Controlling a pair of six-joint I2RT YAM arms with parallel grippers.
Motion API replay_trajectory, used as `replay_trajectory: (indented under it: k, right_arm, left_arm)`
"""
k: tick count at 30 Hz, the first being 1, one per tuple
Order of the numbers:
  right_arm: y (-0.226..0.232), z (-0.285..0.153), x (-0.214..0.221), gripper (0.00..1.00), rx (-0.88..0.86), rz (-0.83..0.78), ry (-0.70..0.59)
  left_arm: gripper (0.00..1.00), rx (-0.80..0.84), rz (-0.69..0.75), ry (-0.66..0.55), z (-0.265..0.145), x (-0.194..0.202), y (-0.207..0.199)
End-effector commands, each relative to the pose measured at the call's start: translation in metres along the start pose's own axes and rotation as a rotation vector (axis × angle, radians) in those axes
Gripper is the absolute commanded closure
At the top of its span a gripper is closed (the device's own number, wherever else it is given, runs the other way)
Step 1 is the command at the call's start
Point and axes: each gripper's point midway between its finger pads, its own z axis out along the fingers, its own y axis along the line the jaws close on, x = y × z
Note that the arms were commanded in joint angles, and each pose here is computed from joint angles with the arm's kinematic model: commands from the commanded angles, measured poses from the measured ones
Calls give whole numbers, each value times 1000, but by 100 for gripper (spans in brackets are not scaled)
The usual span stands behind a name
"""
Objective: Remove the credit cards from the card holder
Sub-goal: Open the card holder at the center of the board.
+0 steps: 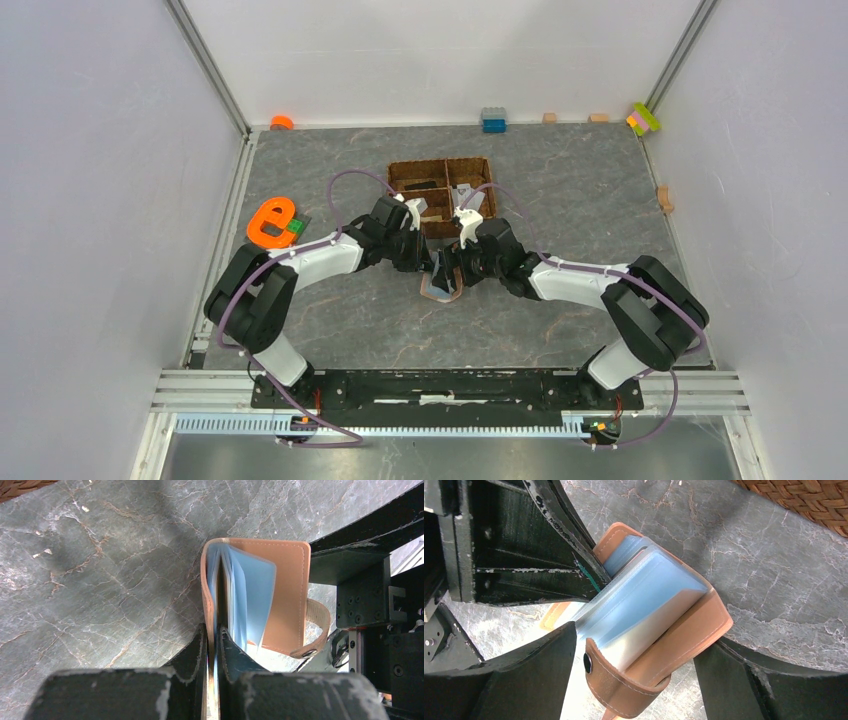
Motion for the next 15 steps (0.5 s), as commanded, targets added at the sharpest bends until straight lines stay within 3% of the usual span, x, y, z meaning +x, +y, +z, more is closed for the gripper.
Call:
replay_trajectory:
  k: [1,7,15]
  right_arm:
    - [8,1,-15,12,-39,-18,-37]
    - [13,0,-14,7,-65,-22,-39]
    - [9,4,-12,19,-50,-16,-22]
  left_arm:
    - [96,54,-7,-15,-2,-10,-15]
    - [96,53,-8,-14,-1,-10,-14]
    - [96,52,-8,-12,-1,-9,-14]
